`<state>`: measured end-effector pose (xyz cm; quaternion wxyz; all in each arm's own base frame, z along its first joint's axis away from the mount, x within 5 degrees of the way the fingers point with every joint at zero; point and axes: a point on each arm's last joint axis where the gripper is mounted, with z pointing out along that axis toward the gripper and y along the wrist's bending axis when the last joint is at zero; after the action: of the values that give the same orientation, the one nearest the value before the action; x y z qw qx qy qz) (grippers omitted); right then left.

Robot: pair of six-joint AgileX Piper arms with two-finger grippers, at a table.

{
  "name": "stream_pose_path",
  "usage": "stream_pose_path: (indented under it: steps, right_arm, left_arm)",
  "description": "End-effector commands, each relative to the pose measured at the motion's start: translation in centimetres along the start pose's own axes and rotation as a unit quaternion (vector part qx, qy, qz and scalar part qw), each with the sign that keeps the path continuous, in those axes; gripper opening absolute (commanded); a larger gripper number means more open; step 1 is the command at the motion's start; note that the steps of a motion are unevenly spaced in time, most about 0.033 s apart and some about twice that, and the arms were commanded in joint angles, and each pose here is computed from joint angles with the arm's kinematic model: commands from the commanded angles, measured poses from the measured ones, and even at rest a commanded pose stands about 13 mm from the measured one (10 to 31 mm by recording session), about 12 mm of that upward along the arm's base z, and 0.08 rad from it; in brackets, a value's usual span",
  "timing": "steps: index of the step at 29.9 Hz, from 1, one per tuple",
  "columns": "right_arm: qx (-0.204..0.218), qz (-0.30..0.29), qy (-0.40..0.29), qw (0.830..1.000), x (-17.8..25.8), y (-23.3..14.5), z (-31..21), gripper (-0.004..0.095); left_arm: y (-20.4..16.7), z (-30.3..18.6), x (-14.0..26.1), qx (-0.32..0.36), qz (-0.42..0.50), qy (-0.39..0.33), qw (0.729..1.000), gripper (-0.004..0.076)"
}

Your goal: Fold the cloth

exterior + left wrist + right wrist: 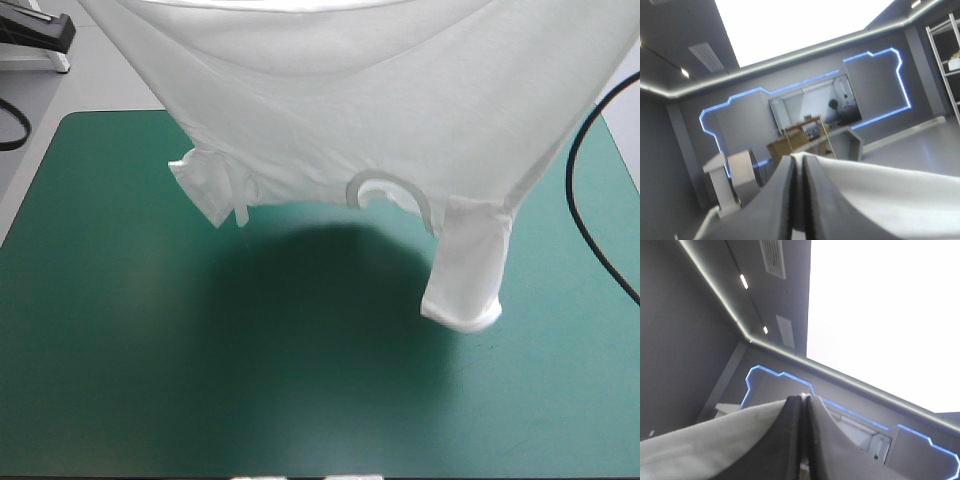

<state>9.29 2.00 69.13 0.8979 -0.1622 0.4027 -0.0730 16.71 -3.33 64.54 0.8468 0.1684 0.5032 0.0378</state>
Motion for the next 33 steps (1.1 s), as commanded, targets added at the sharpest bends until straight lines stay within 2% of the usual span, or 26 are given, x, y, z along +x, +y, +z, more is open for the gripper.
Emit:
stream_pose_path:
  steps: [1,8,13,20,26,29,33]
  right_arm:
    - [0.041,-0.016,-0.072,0.996,-3.2,-0.8,-1.3,-0.0014]
    - [0.046,-0.031,-0.082,0.995,-3.8,-0.9,-1.6,-0.0014]
    - [0.035,-0.023,-0.053,0.998,-1.2,-0.9,0.6,-0.0014]
    - [0.016,0.035,0.032,0.999,7.5,-0.5,6.6,-0.0014]
    - [0.006,0.086,0.098,0.991,17.4,0.4,11.7,-0.0014]
    - [0.004,0.105,0.087,0.991,19.7,0.6,13.5,-0.0014]
    - [0.015,0.098,0.015,0.995,18.1,0.0,14.2,-0.0014]
  left_arm:
    - [1.3,-2.4,-4.7,-0.043,0.017,-0.1,0.994,0.0019]
    - [2.0,-3.4,-7.3,-0.063,0.044,-0.147,0.986,0.0019]
    - [1.5,0.2,-4.3,-0.042,0.041,-0.102,0.993,0.0019]
    - [0.0,7.6,3.6,-0.007,0.029,-0.007,1.0,0.0019]
    - [-0.3,11.9,8.4,-0.036,0.024,-0.012,0.999,0.002]
    - [-0.3,13.4,9.2,-0.039,0.041,-0.021,0.998,0.002]
    - [0.2,13.8,7.1,-0.046,0.081,-0.063,0.994,0.002]
